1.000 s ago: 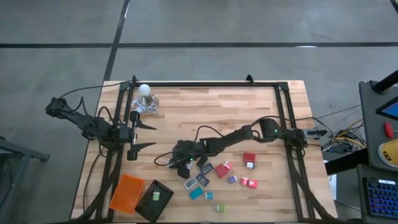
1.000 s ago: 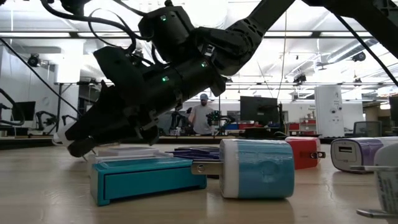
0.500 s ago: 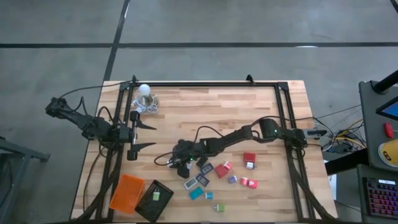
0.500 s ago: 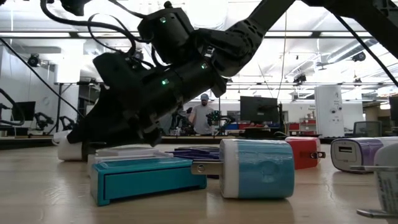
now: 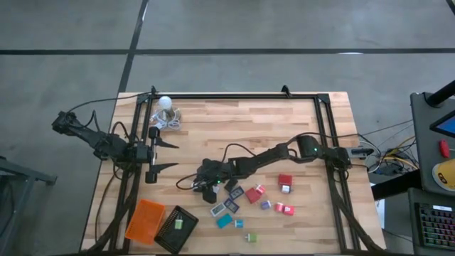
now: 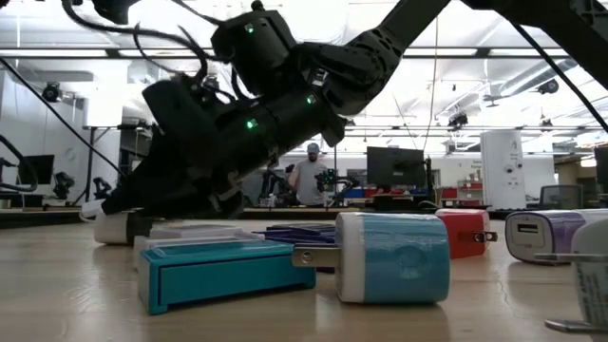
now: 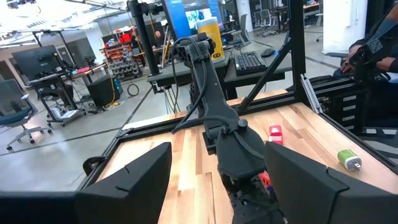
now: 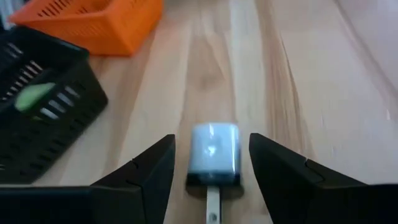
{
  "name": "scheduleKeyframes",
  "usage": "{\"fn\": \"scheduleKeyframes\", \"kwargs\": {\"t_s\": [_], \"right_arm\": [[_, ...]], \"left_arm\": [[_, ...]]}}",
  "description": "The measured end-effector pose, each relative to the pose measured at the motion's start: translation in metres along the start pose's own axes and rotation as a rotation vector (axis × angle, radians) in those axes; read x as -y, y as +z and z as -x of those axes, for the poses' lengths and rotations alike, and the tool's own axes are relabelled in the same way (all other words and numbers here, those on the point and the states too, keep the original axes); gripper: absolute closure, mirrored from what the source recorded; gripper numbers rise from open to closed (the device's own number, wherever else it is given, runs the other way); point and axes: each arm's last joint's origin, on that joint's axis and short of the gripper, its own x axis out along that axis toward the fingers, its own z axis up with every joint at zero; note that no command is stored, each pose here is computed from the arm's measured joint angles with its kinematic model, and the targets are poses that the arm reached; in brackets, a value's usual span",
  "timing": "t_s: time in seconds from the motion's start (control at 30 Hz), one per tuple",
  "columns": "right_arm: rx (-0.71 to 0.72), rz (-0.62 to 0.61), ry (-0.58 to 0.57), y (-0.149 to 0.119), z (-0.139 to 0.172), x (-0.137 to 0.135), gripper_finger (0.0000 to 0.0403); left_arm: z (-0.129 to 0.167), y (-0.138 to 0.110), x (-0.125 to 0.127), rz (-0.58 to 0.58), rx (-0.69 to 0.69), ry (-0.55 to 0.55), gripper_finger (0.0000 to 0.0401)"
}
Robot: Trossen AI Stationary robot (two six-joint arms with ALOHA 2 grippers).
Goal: Pick & Place Office items
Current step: Put the top white charger adapter into the black basket
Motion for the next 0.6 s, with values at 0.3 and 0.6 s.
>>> {"fn": "scheduleKeyframes", "kwargs": {"t_s": [0.3,0.6], "right_arm": [[0.007,0.072,0.115,0.036,0.028,-0.017,0.0200],[-0.067,0.118,0.072,0.058,0.073,-0.025,0.0200]], "left_arm": [[0.000,-0.001,0.000,-0.003,-0.006,-0.001,0.0140],[-0.001,-0.004,0.001,0.015,-0.041,-0.008,0.0140]]}}
